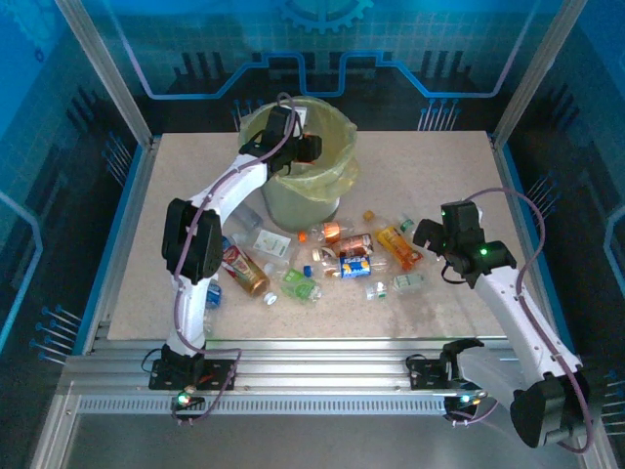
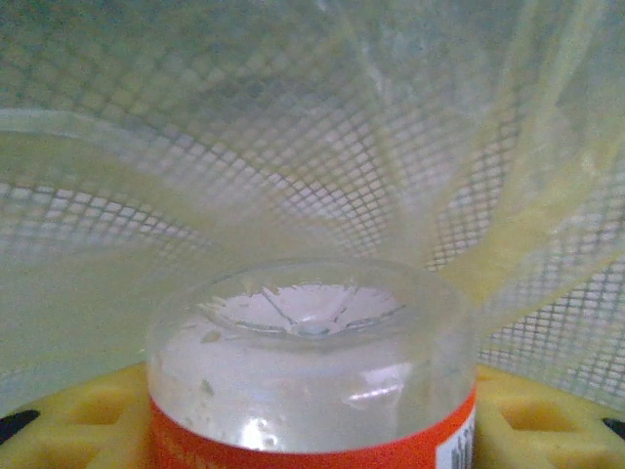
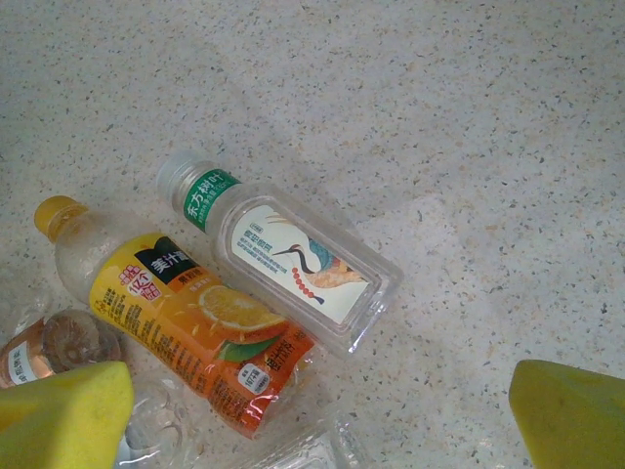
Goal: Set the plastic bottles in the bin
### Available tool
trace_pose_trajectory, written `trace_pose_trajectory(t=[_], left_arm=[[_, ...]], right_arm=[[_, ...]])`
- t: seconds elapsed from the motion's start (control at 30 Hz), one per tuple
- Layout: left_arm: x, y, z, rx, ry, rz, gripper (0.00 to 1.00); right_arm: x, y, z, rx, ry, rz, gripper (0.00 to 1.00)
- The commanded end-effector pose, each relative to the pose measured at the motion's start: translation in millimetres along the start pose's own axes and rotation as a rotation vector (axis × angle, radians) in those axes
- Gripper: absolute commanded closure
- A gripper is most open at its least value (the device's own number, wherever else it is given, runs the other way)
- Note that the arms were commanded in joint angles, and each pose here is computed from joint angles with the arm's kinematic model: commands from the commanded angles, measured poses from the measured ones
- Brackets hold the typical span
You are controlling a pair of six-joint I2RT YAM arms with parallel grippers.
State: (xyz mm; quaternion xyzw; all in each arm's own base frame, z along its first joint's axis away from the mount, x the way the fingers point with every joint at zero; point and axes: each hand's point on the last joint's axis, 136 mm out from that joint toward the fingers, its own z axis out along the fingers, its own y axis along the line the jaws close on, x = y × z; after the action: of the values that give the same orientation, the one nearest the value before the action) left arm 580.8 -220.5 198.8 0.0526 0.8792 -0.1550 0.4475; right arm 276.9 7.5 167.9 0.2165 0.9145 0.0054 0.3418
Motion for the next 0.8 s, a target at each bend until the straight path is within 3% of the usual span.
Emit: trace_pose_trajectory(t=[0.0,0.3,0.5,0.77], left_arm=[[4,-1,4,0.021,0.027,-0.031,0.44],[-37,-17,-24,0.066,-0.044,-0.031,0.02],[-75,-23,-61,0.08,-0.137,-0.021,0.01],[-124,-21,-137,0.061,-0.278,-0.008,0.01]], right_arm=[[-2,3,-4,0.003,0.005,0.004,0.0],[-1,2,-3,0.006,0.013,-0.003,0.0],[-1,3,-4,0.002,0.01,-0.01,0.0],[-4,4,-6,-0.009,-0.006,-0.016,0.0]])
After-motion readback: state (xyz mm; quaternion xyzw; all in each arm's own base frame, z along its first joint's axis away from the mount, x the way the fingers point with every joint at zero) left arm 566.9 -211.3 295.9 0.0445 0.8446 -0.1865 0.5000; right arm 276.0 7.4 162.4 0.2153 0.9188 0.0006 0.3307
